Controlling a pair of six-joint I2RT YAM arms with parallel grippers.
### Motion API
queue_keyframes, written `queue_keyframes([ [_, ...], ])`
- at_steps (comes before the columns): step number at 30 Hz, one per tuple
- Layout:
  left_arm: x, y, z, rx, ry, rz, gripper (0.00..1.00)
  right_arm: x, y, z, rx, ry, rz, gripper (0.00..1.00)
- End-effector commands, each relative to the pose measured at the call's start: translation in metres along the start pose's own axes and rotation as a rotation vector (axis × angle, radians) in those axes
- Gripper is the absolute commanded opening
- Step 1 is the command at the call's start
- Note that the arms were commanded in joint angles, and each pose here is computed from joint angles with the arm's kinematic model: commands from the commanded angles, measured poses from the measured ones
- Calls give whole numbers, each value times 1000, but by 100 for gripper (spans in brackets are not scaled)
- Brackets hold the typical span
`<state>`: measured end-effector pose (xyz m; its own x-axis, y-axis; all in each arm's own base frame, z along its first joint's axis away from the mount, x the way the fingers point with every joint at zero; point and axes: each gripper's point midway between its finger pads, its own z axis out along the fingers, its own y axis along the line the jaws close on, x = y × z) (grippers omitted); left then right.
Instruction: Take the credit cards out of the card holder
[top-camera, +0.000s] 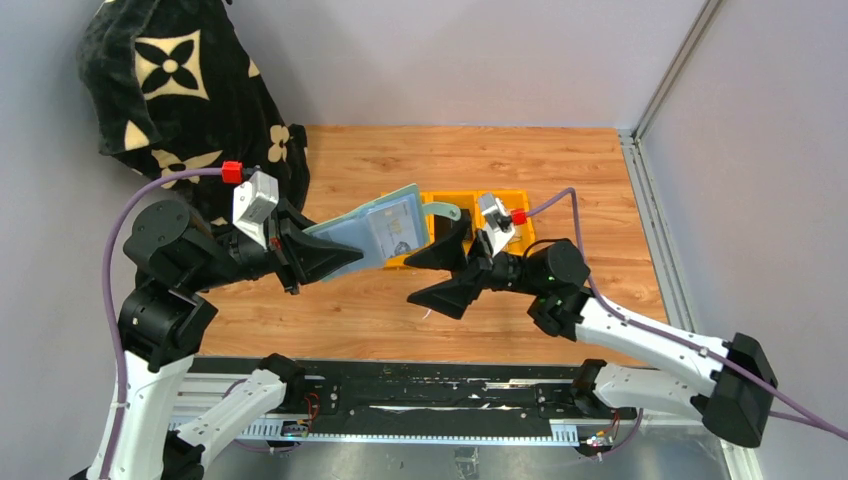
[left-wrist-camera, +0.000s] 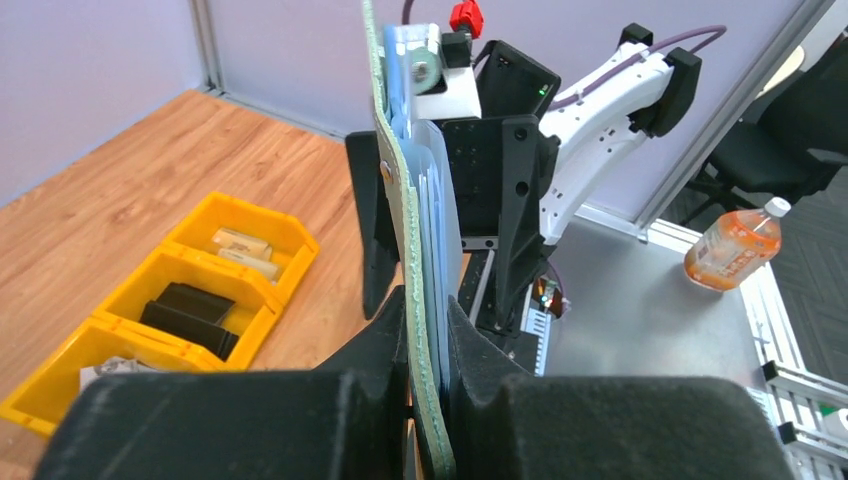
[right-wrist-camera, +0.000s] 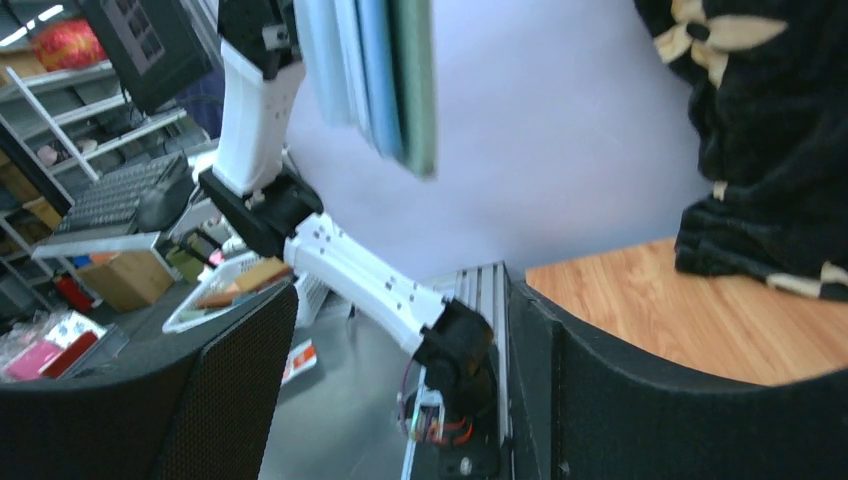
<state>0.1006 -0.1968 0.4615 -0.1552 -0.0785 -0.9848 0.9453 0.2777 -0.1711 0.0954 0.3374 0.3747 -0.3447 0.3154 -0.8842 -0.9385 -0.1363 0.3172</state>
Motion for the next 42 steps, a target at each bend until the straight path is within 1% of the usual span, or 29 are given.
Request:
queue_keyframes([
  [1,-10,-13,-2,44,-42,-5,0,-62,23,23,-90,-242,-65,81],
  [4,-10,-15,-3,47,-45,-9,0,-74,25,33,-119,-301,-45,81],
  [9,-8,-19,-3,68,-42,-25,0,-86,25,45,-117,-339,-34,81],
  [10,-8,-20,-4,70,-42,-24,0,-89,25,46,-113,-351,-29,79],
  [12,-5,-19,-4,71,-39,-26,0,-95,23,47,-104,-370,-21,71],
  [14,-4,-20,-4,72,-39,-25,0,-99,23,48,-100,-377,-11,56],
  [15,-3,-20,-5,73,-39,-23,0,-100,24,49,-99,-377,-1,45],
  [18,3,-18,-5,69,-27,-30,0,-99,25,49,-96,-357,16,5],
  [19,7,-17,-5,61,-19,-28,0,-98,25,49,-87,-339,16,0],
  [20,10,-15,-6,48,-12,-20,3,-97,26,47,-73,-318,10,0],
  [21,14,-12,-7,29,1,-14,16,-95,26,45,-51,-289,3,0],
  [22,18,-7,-8,7,15,-3,34,-92,25,44,-28,-253,-9,0],
  [23,23,-3,-10,-19,34,17,52,-82,21,41,11,-184,-15,0],
  [24,28,1,-12,-43,52,27,68,-75,18,39,46,-111,-28,0],
  [25,30,3,-15,-62,67,47,82,-66,16,35,81,-34,-38,0],
  [26,33,7,-18,-88,82,60,90,-59,13,31,110,43,-75,0],
  [28,34,6,-22,-96,99,96,95,-42,10,20,152,193,-87,0],
  [30,33,1,-24,-81,102,110,96,-19,10,10,152,344,-60,0],
  [34,33,-3,-22,-45,113,105,96,12,13,1,117,547,-4,0],
  [35,34,-3,-21,-31,121,124,95,17,16,-1,108,583,5,0],
  [38,51,0,-17,9,165,114,93,29,21,1,85,679,32,0],
  [42,92,-1,-11,113,260,4,90,44,28,8,37,765,33,0],
])
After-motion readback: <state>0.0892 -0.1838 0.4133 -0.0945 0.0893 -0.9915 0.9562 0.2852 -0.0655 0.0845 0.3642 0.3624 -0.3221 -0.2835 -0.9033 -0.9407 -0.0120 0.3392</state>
